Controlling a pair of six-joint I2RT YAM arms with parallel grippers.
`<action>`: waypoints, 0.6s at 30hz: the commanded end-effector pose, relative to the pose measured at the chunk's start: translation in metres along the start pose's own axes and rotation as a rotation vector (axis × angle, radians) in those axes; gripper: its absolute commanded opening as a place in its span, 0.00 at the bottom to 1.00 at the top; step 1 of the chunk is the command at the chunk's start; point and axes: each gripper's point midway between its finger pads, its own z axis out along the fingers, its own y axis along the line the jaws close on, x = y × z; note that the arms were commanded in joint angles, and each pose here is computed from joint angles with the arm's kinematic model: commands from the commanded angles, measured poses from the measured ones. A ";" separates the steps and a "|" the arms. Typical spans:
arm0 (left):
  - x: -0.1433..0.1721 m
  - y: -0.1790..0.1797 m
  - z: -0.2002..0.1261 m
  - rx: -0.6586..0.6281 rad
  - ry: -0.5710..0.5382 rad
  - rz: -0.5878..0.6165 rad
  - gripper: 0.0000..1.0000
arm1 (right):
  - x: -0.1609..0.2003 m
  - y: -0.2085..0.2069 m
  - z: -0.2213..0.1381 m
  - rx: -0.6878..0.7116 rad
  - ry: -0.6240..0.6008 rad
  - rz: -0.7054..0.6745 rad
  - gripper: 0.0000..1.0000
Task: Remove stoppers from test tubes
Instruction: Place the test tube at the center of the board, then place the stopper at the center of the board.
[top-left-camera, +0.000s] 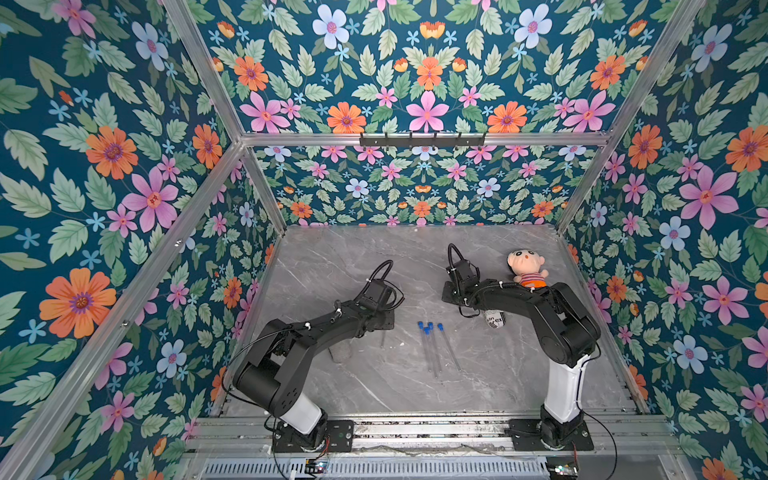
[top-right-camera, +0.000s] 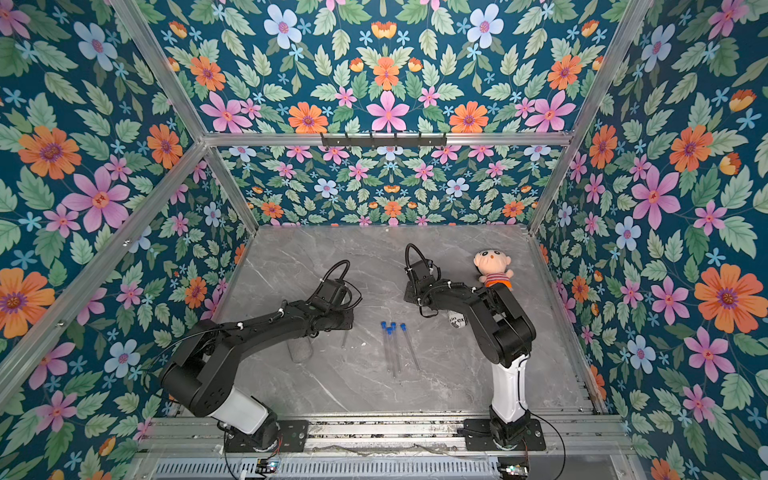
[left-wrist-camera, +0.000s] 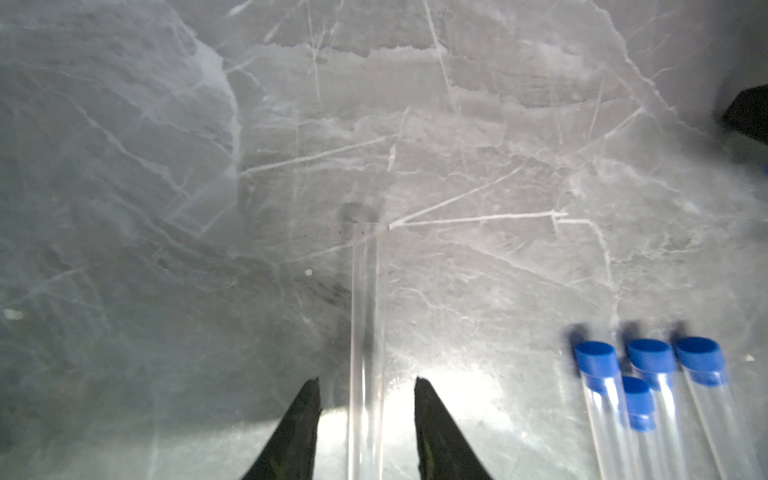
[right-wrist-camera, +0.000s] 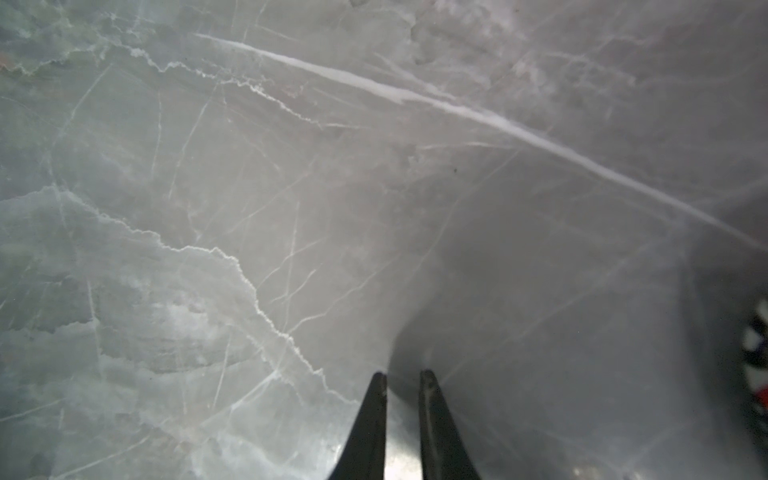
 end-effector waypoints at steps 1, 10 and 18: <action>-0.004 0.000 -0.007 0.005 -0.020 0.006 0.41 | 0.001 -0.006 0.001 0.030 -0.005 0.002 0.16; -0.021 -0.009 -0.034 0.069 -0.134 0.026 0.39 | 0.004 -0.010 0.001 0.037 -0.002 0.016 0.30; -0.025 -0.011 -0.042 0.086 -0.167 0.024 0.39 | -0.010 -0.002 -0.009 0.023 -0.028 0.012 0.37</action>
